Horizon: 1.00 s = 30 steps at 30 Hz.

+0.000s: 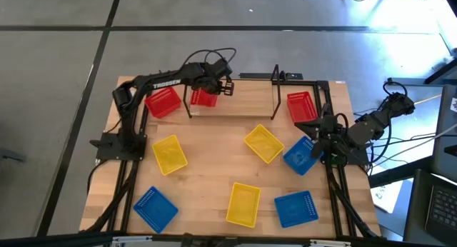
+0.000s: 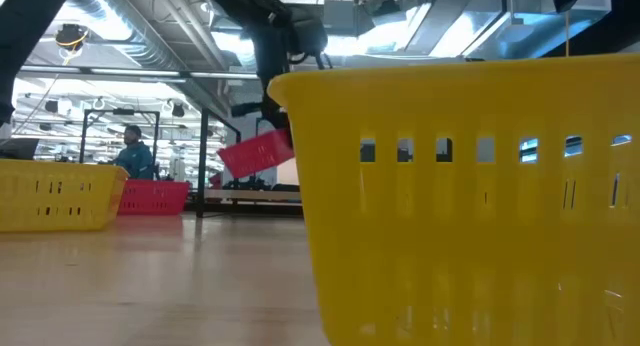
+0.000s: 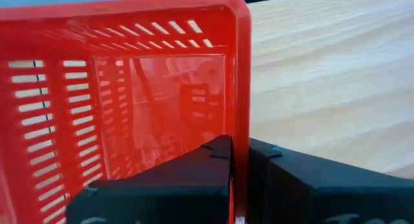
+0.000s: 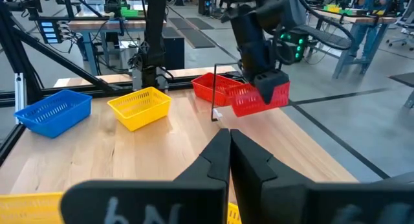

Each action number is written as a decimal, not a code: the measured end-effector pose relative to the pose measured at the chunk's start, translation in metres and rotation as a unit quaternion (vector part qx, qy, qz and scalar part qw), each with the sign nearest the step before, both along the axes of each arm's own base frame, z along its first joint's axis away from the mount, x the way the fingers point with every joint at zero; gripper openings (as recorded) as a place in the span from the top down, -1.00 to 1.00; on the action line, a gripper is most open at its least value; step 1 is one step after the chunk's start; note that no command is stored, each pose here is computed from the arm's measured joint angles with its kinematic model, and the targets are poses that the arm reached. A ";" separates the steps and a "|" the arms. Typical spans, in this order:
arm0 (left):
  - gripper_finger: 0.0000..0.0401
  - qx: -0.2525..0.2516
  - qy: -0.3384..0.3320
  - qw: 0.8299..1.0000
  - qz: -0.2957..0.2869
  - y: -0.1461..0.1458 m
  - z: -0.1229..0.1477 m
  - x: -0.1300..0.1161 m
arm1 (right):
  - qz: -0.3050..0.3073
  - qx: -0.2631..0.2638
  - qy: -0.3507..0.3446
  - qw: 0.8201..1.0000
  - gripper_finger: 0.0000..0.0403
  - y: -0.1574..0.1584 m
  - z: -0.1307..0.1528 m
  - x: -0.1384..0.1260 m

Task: Stack baskets on shelf by color
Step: Put the bottom red bin on the shelf

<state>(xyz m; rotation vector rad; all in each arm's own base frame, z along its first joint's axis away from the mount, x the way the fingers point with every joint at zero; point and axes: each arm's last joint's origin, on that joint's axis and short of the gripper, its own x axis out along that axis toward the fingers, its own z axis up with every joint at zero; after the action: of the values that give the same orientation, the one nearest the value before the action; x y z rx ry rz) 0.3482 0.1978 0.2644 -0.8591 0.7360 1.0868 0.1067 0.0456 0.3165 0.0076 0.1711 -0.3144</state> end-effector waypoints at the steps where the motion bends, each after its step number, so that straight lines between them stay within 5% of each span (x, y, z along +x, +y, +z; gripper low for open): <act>1: 1.00 -0.001 0.003 1.000 0.001 0.001 -0.002 0.001 | 0.000 0.000 0.000 1.000 0.94 0.000 0.000 0.000; 11: 1.00 -0.030 0.023 0.999 -0.014 0.006 -0.024 0.006 | -0.001 0.001 -0.001 1.000 0.94 0.000 0.000 0.000; 16: 0.96 -0.006 0.036 0.997 -0.065 0.007 -0.023 0.008 | -0.001 0.001 -0.001 1.000 0.94 0.000 0.000 0.000; 30: 0.68 0.008 0.009 0.997 -0.070 0.010 -0.010 0.008 | 0.000 0.002 -0.001 1.000 0.94 0.000 0.000 0.000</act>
<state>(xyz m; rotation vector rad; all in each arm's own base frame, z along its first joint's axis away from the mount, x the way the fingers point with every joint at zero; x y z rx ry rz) 0.3558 0.2073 0.2547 -0.7735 0.7894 0.9760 0.1067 0.0455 0.3166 0.0111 0.1701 -0.3147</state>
